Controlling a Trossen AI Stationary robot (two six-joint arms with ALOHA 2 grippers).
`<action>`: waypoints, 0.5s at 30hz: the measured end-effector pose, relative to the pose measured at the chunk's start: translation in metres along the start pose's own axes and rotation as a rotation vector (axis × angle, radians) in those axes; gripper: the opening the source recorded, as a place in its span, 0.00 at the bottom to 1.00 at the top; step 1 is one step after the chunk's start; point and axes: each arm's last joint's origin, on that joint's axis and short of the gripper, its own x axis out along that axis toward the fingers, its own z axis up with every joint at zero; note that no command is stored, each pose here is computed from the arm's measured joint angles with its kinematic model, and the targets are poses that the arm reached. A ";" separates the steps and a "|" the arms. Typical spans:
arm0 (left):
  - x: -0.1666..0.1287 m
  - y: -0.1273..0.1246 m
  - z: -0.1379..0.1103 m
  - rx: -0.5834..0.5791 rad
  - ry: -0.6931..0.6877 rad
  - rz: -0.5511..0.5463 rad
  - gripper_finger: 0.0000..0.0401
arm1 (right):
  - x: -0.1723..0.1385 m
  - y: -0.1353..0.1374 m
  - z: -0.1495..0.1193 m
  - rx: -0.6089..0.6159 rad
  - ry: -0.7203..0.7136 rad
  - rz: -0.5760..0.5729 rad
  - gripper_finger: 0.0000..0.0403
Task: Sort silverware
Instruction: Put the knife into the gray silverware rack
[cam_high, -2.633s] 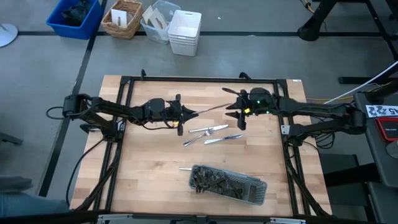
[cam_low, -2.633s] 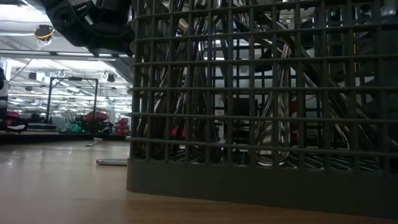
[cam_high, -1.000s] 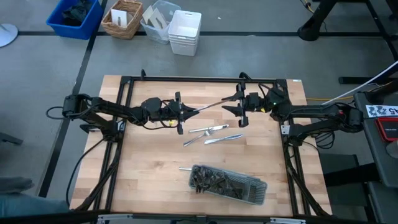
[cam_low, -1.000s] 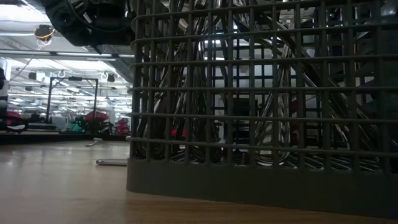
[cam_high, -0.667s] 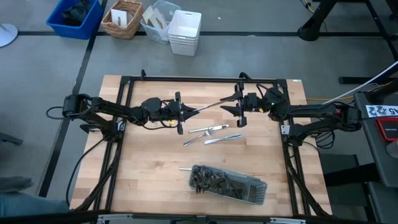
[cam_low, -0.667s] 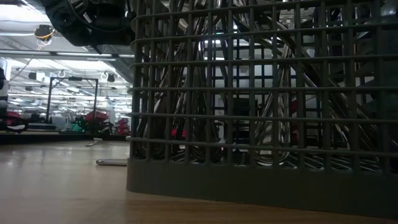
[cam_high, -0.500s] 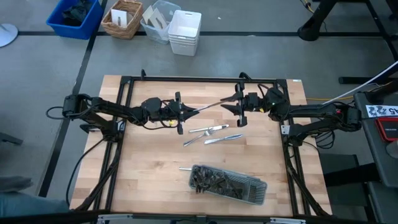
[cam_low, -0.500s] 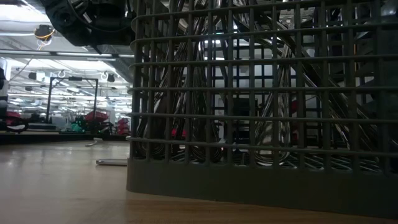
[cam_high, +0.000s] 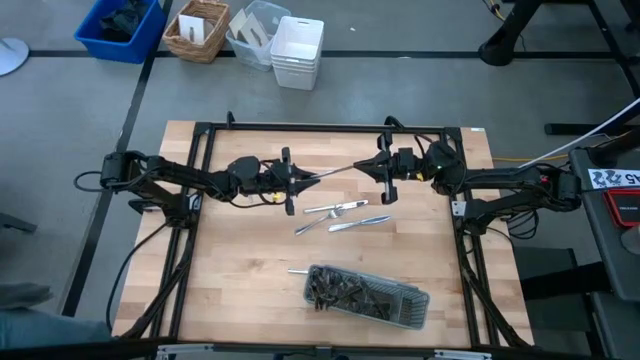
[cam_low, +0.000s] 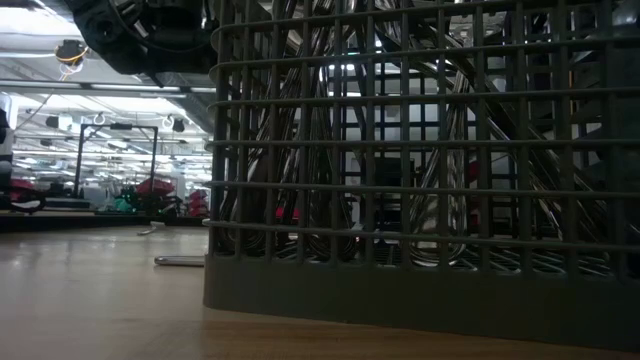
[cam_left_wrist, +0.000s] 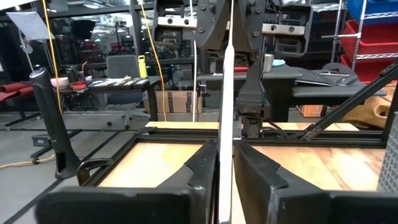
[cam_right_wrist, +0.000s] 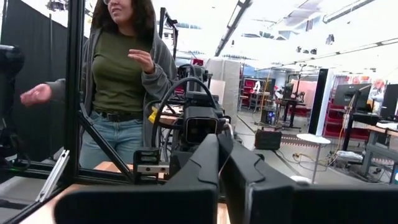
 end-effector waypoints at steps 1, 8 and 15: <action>0.000 0.000 0.000 -0.004 0.000 0.000 0.13 | 0.000 0.000 0.000 0.003 0.000 0.000 0.02; 0.000 -0.001 -0.005 -0.119 0.055 -0.003 0.24 | -0.007 0.002 0.016 0.019 -0.050 -0.011 0.01; -0.003 -0.002 -0.021 -0.165 0.227 0.000 0.32 | -0.026 0.009 0.041 0.070 -0.027 0.000 0.01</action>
